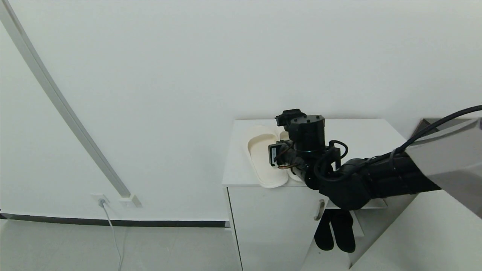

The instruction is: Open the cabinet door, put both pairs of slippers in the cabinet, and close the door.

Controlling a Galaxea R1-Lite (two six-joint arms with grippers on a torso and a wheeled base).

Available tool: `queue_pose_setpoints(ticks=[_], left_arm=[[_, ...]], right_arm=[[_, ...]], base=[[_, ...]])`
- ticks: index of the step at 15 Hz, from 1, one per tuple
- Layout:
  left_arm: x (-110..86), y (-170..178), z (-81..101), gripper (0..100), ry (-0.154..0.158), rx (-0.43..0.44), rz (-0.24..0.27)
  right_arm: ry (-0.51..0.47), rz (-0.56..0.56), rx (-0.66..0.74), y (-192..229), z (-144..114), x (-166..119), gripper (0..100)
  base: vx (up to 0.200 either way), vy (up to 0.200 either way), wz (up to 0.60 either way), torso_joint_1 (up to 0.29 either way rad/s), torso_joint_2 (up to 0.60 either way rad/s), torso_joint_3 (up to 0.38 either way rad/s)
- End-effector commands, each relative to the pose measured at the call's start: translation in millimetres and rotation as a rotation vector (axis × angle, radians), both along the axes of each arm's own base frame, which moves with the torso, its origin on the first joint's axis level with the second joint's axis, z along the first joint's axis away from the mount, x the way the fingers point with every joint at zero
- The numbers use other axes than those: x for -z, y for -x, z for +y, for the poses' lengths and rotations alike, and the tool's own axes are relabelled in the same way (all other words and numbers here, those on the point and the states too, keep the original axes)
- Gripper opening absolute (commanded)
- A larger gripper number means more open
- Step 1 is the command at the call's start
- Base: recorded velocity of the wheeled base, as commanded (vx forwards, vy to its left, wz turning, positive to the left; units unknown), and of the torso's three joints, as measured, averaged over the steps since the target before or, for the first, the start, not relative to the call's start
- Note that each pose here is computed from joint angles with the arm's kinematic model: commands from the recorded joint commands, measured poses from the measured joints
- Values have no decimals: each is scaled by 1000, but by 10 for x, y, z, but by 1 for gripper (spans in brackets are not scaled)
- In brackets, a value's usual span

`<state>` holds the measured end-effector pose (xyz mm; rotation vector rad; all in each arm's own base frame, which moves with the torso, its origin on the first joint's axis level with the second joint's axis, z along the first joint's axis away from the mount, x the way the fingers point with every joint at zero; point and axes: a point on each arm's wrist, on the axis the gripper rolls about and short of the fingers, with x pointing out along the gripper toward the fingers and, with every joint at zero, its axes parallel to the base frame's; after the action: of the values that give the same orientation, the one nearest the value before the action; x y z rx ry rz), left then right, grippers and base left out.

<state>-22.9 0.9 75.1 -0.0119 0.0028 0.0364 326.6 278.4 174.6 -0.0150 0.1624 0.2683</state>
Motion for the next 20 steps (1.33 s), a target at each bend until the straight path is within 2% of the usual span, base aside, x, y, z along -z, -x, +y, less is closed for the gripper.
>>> queue_pose_setpoints(ticks=[1,6,8,12,16,20], left_arm=[[-3,0,0,0,0,0,0],[-3,0,0,0,0,0,0],[1,-1,0,0,-3,1,2],[1,-1,0,0,-3,1,2],[-3,0,0,0,-3,1,0],[-3,0,0,0,-7,1,0]], right_arm=[[-31,-18,-83,366,-151,-289,0],[-33,5,-195,923,-444,-407,0],[-43,11,-266,1182,-642,-404,0],[-49,32,-339,1319,-777,-266,0],[-49,29,-315,1174,-710,-197,0],[-16,11,-93,636,-369,-53,0]], base=[[0,0,0,0,0,0],[0,0,0,0,0,0],[0,0,0,0,0,0],[0,0,0,0,0,0],[0,0,0,0,0,0],[0,0,0,0,0,0]])
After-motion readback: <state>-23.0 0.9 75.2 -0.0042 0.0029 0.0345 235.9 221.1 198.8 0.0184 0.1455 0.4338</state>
